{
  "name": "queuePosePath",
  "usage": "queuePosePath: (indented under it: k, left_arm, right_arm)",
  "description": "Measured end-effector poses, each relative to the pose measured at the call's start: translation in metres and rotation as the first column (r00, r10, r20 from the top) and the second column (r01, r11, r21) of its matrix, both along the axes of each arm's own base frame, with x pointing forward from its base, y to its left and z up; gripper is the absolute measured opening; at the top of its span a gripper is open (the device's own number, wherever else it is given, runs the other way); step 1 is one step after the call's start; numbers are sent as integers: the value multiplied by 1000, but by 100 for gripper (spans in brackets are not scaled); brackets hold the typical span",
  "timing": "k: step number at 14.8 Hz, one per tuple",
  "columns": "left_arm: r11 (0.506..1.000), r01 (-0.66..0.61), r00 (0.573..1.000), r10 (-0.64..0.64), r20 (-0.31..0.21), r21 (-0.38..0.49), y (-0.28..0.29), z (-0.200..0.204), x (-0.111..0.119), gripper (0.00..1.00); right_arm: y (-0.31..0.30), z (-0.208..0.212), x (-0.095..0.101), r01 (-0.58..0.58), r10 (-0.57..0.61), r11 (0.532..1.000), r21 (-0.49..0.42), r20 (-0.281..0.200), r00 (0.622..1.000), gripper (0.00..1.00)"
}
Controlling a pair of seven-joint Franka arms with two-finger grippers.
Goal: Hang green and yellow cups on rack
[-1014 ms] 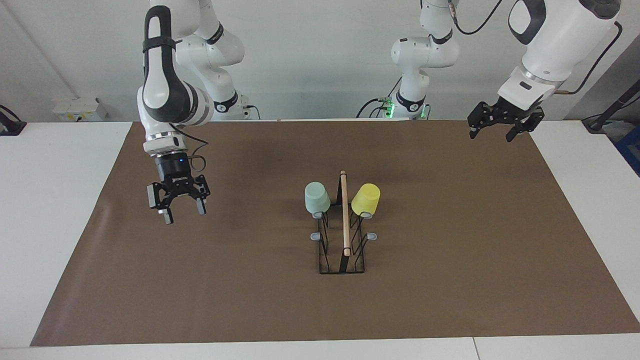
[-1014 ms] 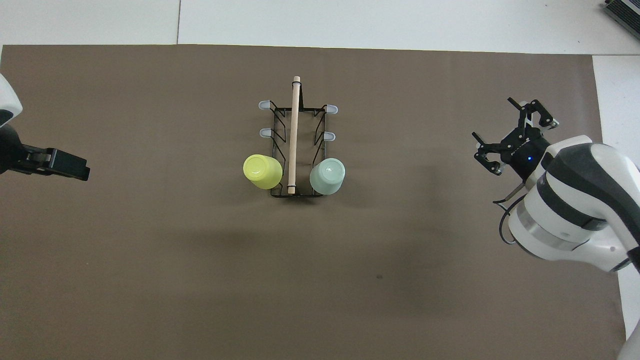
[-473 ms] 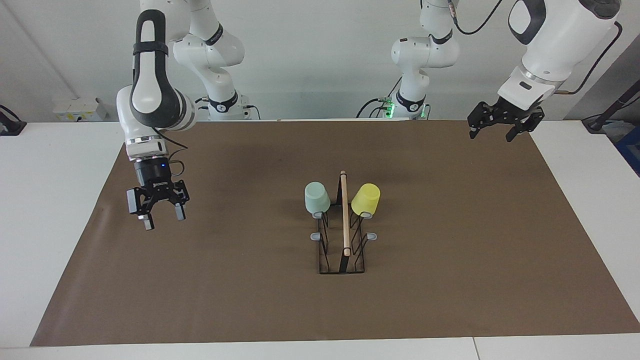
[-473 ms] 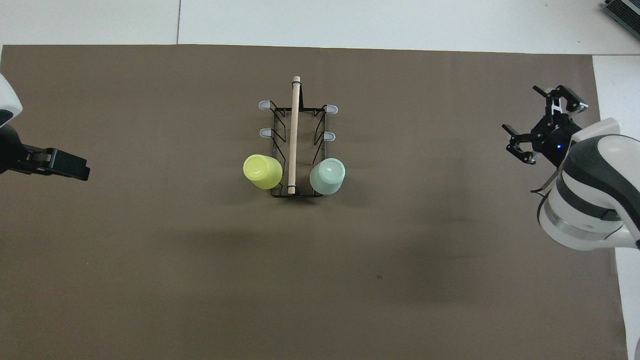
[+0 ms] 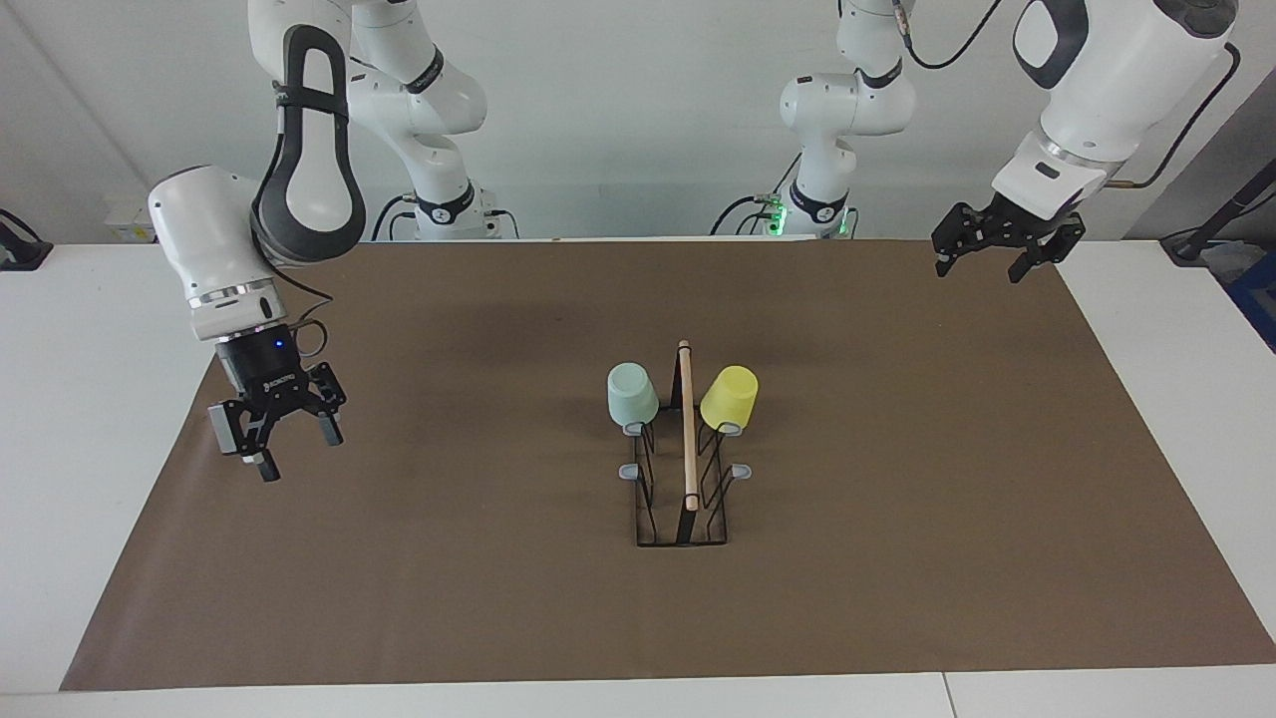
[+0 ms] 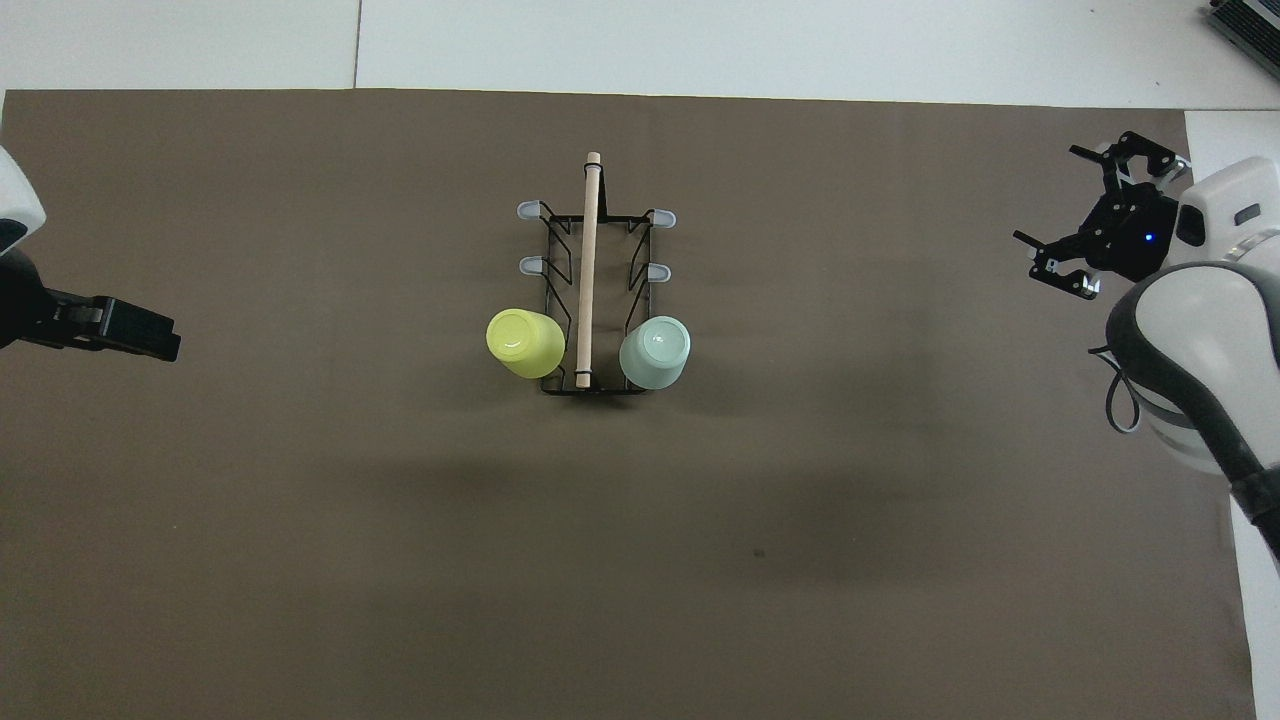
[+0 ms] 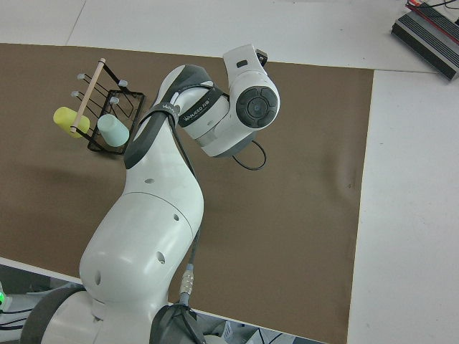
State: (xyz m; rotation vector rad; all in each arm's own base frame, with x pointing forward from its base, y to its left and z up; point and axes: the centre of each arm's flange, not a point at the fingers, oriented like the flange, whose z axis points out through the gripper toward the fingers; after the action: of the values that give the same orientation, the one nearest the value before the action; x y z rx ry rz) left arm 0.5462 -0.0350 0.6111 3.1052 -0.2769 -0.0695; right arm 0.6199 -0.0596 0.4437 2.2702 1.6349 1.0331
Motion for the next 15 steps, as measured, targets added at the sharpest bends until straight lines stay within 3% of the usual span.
queuePosePath:
  k: [5,9,12,15]
  left_arm:
    - [1000,0,1000,0,0,0,0,0,0,100]
    - [1000,0,1000,0,0,0,0,0,0,100]
    - [1000,3,1000,-3,0,0,-1,0,0,100]
    - [1000,3,1000,-3,0,0,-2,0,0,100]
  right_arm:
    - [13,37,10,46,-54,998,-48,-194,979,100]
    - [26,69,1,211,-220,975,-61,-308,926,100]
    - [45,84,-12,347,-359,932,-103,-369,857,100]
    - [84,91,-27,531,-556,827,-185,-413,721,100]
